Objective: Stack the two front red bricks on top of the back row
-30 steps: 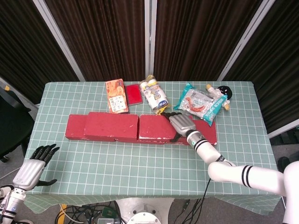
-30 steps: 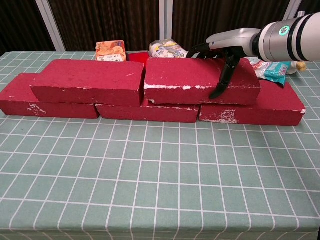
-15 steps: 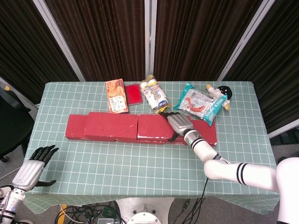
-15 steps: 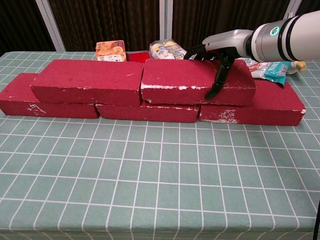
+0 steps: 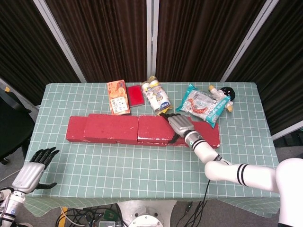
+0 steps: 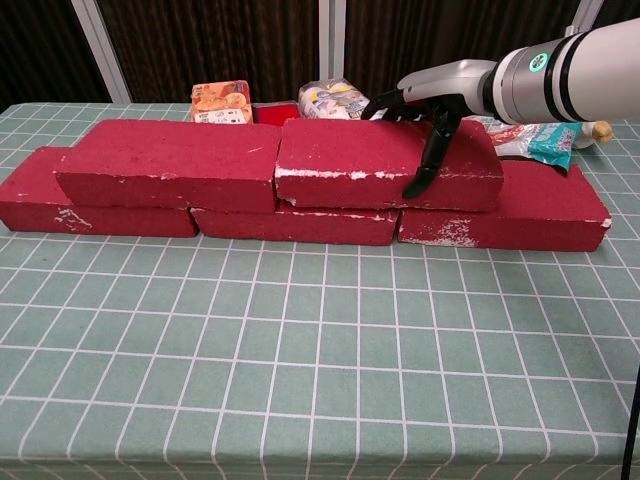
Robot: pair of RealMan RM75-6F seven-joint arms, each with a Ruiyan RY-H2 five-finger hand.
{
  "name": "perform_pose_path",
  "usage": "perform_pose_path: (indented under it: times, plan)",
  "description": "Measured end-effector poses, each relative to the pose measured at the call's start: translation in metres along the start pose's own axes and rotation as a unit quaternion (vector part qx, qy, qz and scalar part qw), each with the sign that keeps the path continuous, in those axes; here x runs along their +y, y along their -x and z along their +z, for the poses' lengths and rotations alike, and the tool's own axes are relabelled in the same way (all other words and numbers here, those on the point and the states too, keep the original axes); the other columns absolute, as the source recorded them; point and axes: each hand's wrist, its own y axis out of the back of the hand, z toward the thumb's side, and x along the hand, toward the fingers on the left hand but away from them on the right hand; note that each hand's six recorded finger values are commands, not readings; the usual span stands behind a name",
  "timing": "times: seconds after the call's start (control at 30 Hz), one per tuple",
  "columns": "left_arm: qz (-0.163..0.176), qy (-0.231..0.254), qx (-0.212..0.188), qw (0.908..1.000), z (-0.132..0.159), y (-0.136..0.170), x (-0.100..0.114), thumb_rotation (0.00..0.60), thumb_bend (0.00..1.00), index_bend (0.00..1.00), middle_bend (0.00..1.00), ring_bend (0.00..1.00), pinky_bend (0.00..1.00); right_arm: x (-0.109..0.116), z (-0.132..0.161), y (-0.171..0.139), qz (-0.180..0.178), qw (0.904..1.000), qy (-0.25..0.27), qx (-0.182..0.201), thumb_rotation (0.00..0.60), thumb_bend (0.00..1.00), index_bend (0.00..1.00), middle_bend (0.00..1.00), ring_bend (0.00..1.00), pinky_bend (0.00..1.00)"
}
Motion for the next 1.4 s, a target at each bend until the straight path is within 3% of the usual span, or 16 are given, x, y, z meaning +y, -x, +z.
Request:
perform_pose_path:
  times: [1.4]
  plan:
    - [-0.007, -0.001, 0.002, 1.0000, -0.004, -0.002, -0.003, 0.600, 0.04, 0.03, 0.00, 0.00, 0.00, -0.004, 0.004, 0.006, 0.003, 0.9999, 0.009, 0.005, 0.600, 0.10, 0.03, 0.16, 0.10, 0.12]
